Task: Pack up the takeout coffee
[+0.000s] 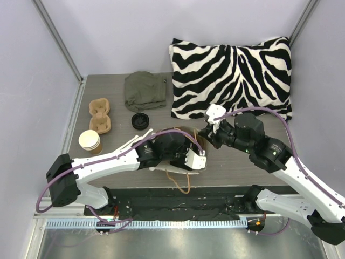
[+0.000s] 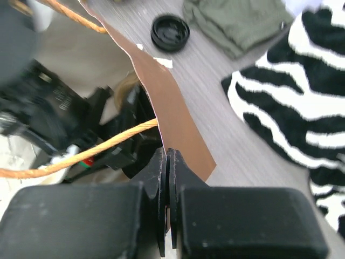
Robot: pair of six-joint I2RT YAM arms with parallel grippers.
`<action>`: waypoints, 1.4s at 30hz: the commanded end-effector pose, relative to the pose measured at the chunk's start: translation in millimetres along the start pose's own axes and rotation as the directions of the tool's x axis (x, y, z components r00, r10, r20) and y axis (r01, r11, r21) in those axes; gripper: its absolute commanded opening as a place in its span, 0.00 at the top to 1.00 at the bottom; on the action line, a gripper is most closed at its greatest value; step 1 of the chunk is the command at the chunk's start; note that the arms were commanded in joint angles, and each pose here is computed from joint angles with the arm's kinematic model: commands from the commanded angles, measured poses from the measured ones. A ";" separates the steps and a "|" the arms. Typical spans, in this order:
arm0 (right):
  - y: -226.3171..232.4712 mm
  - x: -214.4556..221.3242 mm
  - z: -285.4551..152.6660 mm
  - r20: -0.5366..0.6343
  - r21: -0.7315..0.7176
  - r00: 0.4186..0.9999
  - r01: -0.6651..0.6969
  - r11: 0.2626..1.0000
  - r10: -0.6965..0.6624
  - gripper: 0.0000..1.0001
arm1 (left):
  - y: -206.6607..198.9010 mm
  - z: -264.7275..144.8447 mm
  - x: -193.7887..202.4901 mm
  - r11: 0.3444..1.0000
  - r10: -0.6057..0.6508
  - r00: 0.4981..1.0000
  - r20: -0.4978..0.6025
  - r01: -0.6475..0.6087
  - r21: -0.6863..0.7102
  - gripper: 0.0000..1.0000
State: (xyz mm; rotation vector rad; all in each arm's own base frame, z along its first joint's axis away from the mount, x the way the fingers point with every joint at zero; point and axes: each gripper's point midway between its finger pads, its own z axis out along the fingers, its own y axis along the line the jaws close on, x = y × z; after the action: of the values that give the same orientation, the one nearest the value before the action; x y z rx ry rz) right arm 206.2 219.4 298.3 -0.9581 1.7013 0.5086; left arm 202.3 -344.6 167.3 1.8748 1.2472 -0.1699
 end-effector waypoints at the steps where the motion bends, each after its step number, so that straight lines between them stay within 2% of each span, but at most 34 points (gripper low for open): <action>1: 6.6 -49.5 -12.1 0.191 -0.003 0.977 0.095 0.995 -0.093 0.99 | -7.7 -2.2 2.4 1.000 0.026 1.000 -0.008 -0.026 0.001 1.00; 7: 14.3 -46.9 -13.8 0.210 -0.008 0.960 0.191 0.982 -0.185 0.99 | -9.3 -4.2 -3.1 0.999 0.032 0.999 0.021 -0.032 -0.017 1.00; 10: 16.5 -46.6 -12.8 0.205 -0.016 0.963 0.184 0.983 -0.177 0.99 | -6.7 -4.2 4.5 0.999 0.031 0.999 -0.017 -0.031 -0.040 1.00; 18: 19.4 -40.3 -5.5 0.179 -0.031 0.980 0.092 0.995 -0.085 0.99 | -13.8 8.4 16.5 0.999 0.047 0.996 -0.078 -0.047 -0.008 1.00; 26: 36.1 -32.4 -1.3 0.132 -0.120 0.991 -0.001 0.993 0.017 0.99 | -28.8 22.6 23.3 0.996 0.031 0.993 -0.111 -0.021 0.089 1.00; 36: 50.3 -43.5 -6.4 0.055 -0.228 0.984 -0.153 0.962 0.169 0.99 | -38.2 -1.8 12.7 0.961 -0.002 0.988 -0.152 0.044 0.273 1.00; 42: 55.5 -40.4 -4.5 0.018 -0.264 0.978 -0.198 0.944 0.210 0.99 | -31.6 -6.9 12.7 0.963 0.030 0.985 -0.168 0.017 0.270 1.00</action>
State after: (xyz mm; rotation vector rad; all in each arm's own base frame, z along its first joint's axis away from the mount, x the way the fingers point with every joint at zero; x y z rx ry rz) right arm 183.0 244.3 288.2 -0.9580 1.8399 0.7061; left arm 183.0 -336.0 150.3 2.1076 1.3657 -0.1963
